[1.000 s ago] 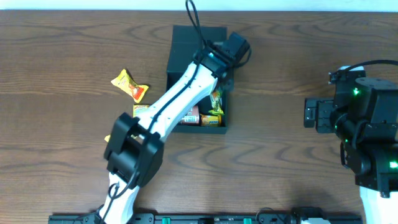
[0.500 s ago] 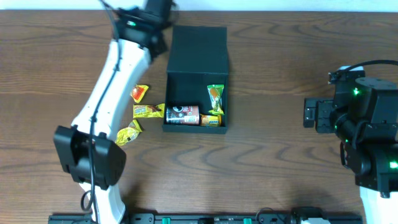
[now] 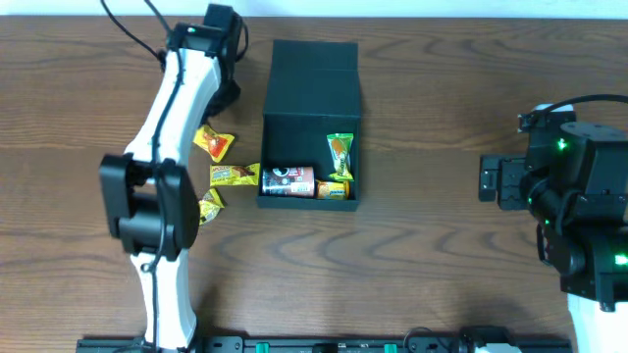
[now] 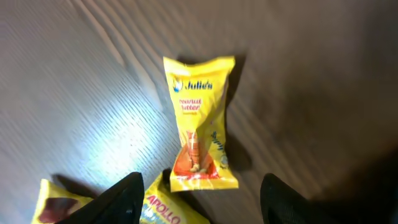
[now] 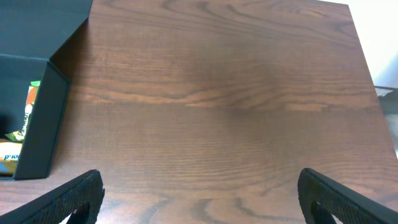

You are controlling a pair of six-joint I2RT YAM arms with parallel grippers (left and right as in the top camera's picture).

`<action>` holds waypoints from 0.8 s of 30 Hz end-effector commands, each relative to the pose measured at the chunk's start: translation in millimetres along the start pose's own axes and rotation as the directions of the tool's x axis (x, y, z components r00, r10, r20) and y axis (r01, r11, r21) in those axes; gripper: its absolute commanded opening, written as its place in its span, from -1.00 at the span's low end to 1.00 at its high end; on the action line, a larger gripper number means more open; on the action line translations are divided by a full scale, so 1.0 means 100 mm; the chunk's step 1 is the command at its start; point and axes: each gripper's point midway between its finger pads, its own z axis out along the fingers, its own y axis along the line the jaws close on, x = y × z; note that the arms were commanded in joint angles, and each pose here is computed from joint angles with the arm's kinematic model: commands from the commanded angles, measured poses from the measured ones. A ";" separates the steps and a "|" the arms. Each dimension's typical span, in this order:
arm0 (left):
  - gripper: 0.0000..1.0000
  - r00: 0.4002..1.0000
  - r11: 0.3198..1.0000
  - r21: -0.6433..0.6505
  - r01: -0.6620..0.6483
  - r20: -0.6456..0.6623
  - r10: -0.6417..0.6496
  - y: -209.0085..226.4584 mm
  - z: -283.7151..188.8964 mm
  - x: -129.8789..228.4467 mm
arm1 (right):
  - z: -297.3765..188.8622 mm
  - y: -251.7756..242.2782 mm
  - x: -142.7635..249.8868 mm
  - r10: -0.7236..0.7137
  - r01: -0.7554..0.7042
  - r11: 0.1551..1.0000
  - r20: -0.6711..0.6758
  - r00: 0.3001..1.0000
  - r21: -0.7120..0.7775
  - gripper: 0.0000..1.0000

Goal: Pack container
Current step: 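Withdraw the left gripper and grasp the yellow Julie's Peanut Butter packet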

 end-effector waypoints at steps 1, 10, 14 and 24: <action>0.22 0.997 0.998 -0.067 0.005 -0.077 -0.010 0.04 0.31 0.17 | -0.04 -0.02 -0.01 0.019 -0.019 1.000 0.010 1.000 0.002 0.99; 0.22 0.990 0.987 -0.148 -0.058 -0.136 0.038 0.23 0.55 0.19 | -0.04 -0.02 0.00 0.018 -0.018 1.000 0.004 1.000 0.002 0.99; 0.21 0.988 0.989 -0.139 -0.052 -0.154 0.030 0.26 0.64 0.18 | -0.04 -0.02 0.00 0.017 -0.017 1.000 0.005 1.000 0.002 0.99; -0.11 0.979 0.996 -0.061 -0.058 -0.201 0.045 0.12 0.80 0.30 | -0.04 -0.03 -0.01 0.015 -0.015 1.000 0.010 1.000 0.006 0.99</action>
